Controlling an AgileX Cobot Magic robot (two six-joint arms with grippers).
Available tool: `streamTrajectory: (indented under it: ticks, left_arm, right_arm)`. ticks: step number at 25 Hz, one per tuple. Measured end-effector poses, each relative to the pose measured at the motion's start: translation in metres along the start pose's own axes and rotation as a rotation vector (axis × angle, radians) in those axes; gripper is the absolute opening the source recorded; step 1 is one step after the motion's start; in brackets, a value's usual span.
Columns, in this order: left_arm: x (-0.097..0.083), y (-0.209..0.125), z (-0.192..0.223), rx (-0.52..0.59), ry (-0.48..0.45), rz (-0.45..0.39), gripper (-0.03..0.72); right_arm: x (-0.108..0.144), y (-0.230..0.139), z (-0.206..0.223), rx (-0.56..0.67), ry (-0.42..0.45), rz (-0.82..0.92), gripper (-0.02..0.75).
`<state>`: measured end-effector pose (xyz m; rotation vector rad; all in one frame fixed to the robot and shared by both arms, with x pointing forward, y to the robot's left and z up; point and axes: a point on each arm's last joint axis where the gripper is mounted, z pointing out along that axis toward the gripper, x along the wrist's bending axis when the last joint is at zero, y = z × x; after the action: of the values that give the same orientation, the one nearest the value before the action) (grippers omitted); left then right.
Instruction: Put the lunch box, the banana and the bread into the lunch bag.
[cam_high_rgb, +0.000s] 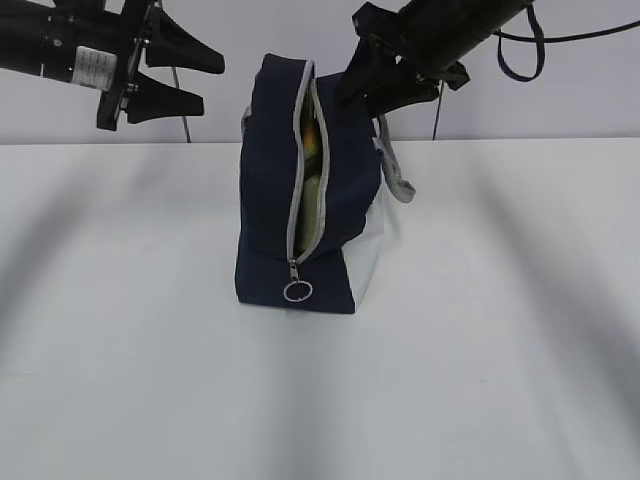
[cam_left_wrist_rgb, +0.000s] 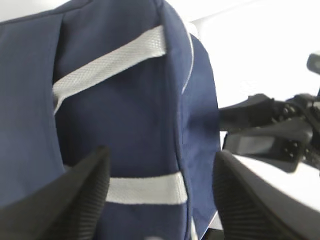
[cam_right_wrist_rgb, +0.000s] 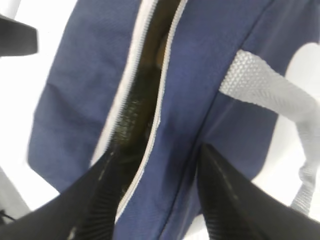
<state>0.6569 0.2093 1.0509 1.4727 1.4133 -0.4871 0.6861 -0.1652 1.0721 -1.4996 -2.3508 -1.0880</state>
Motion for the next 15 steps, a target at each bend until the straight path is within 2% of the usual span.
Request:
streamTrajectory:
  ticks: [6, 9, 15]
  left_arm:
    - [-0.015, -0.006, -0.019, 0.041, 0.090, 0.076, 0.447]
    - [-0.019, -0.009, -0.025, 0.067, 0.141, 0.098, 0.445]
    - [-0.032, -0.017, -0.043, 0.107, 0.269, 0.162, 0.422]
  right_arm:
    - [0.009, 0.000, -0.031, -0.002, -0.147, -0.067, 0.364]
    - [0.022, 0.000, -0.052, -0.025, -0.188, -0.106, 0.364]
    - [0.056, -0.003, -0.066, -0.016, -0.266, -0.199, 0.364]
